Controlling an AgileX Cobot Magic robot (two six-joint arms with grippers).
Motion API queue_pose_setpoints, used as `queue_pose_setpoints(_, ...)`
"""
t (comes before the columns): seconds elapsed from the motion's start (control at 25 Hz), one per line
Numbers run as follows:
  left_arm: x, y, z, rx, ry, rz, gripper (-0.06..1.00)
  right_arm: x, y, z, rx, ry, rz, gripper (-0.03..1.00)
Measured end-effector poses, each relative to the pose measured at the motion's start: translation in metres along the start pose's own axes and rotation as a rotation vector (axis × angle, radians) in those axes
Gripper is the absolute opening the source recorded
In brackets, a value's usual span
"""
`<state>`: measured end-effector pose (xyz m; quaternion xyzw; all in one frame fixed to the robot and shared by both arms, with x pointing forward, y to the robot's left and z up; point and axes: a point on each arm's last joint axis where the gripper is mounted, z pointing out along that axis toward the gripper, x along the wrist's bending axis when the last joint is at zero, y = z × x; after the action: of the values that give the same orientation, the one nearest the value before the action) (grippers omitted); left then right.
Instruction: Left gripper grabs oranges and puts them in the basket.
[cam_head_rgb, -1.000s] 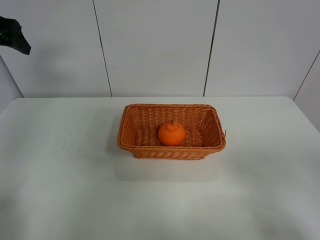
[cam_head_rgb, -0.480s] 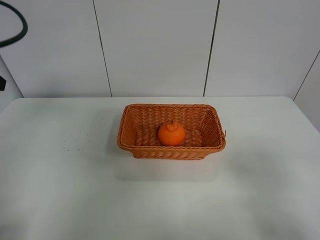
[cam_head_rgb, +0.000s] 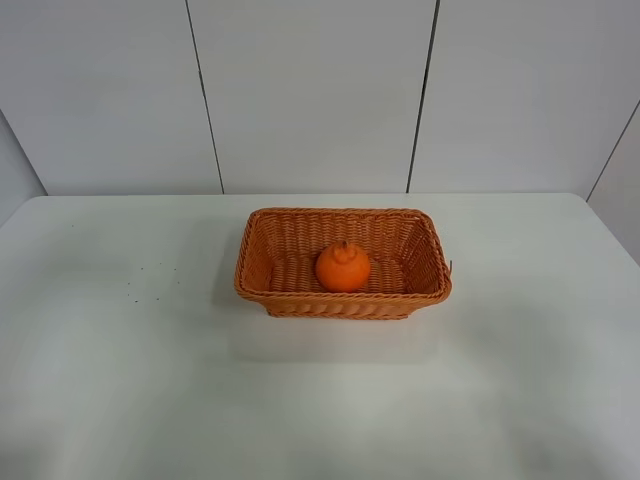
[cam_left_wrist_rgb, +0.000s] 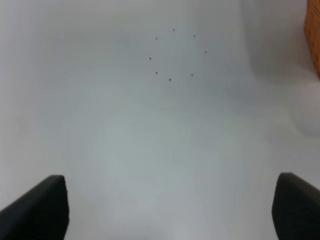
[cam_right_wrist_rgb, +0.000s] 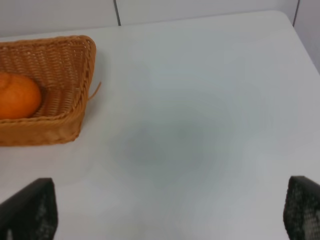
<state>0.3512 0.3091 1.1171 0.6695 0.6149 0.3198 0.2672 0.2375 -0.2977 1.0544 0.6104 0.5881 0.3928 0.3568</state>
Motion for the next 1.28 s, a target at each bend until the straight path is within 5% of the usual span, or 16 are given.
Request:
queue_pose_setpoints(0.32, -0.006, -0.032, -0.021, -0.044, 0.006, -0.115, 0.92, 0.000, 0.000, 0.000, 0.000, 0.000, 0.000, 0.69)
queue_pose_setpoints(0.72, -0.013, -0.077, -0.004, 0.143, -0.021, -0.069, 0.92, 0.000, 0.000, 0.000, 0.000, 0.000, 0.000, 0.69)
queue_pose_setpoints(1.28, -0.009, -0.110, -0.027, -0.078, 0.091, -0.140, 0.92, 0.000, 0.000, 0.000, 0.000, 0.000, 0.000, 0.69)
